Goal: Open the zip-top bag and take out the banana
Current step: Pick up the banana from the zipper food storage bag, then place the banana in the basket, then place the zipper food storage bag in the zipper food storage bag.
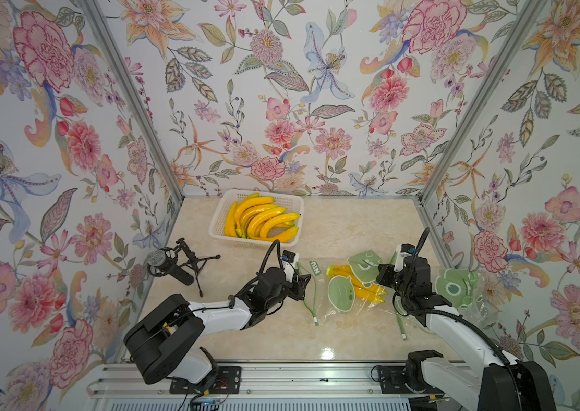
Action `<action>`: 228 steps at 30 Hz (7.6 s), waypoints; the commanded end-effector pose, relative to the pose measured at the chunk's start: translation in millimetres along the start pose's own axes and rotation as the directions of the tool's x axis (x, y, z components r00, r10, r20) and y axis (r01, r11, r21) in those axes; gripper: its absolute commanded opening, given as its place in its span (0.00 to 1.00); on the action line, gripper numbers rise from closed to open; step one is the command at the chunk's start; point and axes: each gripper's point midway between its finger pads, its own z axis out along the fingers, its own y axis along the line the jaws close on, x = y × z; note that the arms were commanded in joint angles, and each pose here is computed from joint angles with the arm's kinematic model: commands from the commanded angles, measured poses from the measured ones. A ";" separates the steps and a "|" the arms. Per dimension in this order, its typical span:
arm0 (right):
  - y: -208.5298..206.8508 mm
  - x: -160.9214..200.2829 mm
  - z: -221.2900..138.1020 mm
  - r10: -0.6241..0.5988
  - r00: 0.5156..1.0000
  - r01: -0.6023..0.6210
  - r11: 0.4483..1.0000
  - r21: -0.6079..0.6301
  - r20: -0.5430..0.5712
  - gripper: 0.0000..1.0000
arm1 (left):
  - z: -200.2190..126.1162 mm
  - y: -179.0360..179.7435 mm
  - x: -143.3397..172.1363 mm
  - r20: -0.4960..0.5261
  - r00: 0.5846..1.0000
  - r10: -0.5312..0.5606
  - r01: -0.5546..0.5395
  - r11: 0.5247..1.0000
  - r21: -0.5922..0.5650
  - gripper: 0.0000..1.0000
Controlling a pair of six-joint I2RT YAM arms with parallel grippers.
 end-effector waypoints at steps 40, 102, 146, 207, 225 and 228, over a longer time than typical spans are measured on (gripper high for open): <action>36.9 13.1 6.0 -0.061 0.997 0.054 0.991 -0.120 -0.056 0.00 | 27.5 -58.3 -10.6 0.124 0.988 0.096 -0.123 0.965 0.230 0.79; -7.4 -26.0 -26.0 0.012 0.989 -0.029 0.992 0.122 0.146 0.00 | -42.4 14.7 6.5 0.173 0.984 -0.043 0.052 0.997 -0.052 0.15; -14.8 -21.1 -36.1 0.005 0.990 -0.021 0.993 0.113 0.144 0.00 | -87.0 173.1 -177.7 0.438 0.898 0.044 0.193 0.854 -0.483 0.15; -94.7 -118.3 -136.1 -0.188 0.968 0.050 0.795 0.604 0.168 0.00 | -148.6 160.6 -102.1 0.158 0.986 -0.050 0.125 0.851 -0.510 0.82; -81.9 -155.7 -154.9 -0.105 0.945 -0.072 0.856 0.512 0.309 0.73 | -146.7 144.7 -73.2 0.074 0.997 0.004 0.035 0.855 -0.518 0.82; -38.9 -147.4 -133.6 -0.146 0.955 0.019 0.899 0.437 0.259 0.74 | -143.5 142.6 -72.8 0.078 0.997 0.003 0.037 0.860 -0.509 0.82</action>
